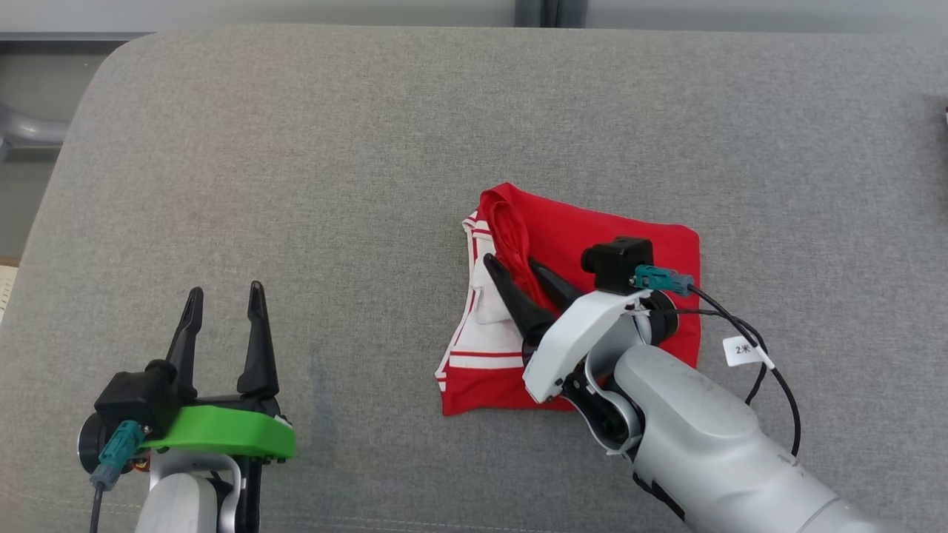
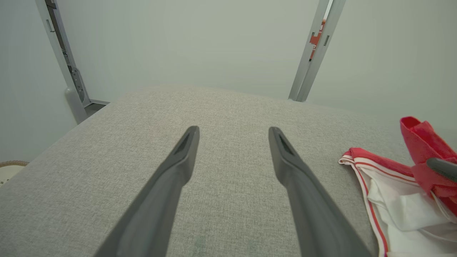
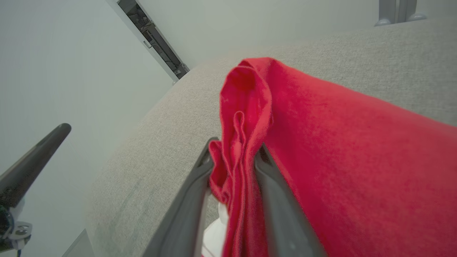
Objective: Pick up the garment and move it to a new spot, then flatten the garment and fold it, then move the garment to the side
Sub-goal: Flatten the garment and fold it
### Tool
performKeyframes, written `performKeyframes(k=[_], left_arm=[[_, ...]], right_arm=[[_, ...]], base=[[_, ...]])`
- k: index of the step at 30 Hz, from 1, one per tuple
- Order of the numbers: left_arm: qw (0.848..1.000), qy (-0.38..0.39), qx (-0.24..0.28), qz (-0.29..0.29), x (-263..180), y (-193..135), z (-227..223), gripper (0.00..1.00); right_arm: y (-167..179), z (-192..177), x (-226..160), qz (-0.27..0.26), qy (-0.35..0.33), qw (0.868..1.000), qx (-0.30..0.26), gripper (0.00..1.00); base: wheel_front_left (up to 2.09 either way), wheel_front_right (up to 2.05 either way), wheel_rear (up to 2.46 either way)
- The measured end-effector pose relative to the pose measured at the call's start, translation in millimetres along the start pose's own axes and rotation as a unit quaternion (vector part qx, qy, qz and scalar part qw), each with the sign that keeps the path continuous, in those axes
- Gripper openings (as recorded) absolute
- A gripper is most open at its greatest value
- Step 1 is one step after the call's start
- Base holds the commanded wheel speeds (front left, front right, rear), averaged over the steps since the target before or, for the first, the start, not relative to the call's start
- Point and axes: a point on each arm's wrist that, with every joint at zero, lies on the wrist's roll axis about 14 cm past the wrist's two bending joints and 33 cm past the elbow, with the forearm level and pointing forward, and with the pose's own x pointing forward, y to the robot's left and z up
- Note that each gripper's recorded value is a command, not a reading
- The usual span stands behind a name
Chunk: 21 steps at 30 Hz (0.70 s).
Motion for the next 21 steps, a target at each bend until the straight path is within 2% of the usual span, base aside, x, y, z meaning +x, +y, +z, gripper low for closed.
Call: performKeyframes(k=[3, 6, 9, 11, 14, 21], left_arm=[[1.000, 0.002, 0.001, 0.005, -0.2, 2.0, -1.6, 1.00], [1.000, 0.002, 0.000, 0.004, 1.1, 0.9, -1.7, 1.00], [1.000, -0.002, 0.000, -0.001, 3.1, -2.4, 0.4, 1.00], [1.000, -0.004, 0.000, -0.007, 4.3, -6.7, 1.3, 1.00], [1.000, -0.008, 0.001, -0.016, 6.7, -13.1, 3.3, 1.00], [0.999, -0.011, 0.002, -0.035, 7.1, -25.8, 5.5, 1.00]], right_arm=[[-2.1, -3.5, 0.7, -0.002, 0.002, 1.000, 0.000, 1.00], [-9.5, 8.1, 0.5, -0.011, -0.012, 1.000, -0.019, 1.00], [-22.1, 30.0, -3.4, -0.031, -0.039, 0.998, -0.044, 1.00], [-34.1, 57.4, -10.3, -0.050, -0.076, 0.994, -0.064, 1.00], [-55.0, 85.5, -31.6, -0.082, -0.117, 0.985, -0.094, 1.00], [-92.3, 111.0, -96.7, -0.157, -0.166, 0.963, -0.142, 1.00]], base=[[0.00, 0.00, 0.00], [0.00, 0.00, 0.00], [0.00, 0.00, 0.00], [0.00, 0.00, 0.00], [0.00, 0.00, 0.00], [0.00, 0.00, 0.00]])
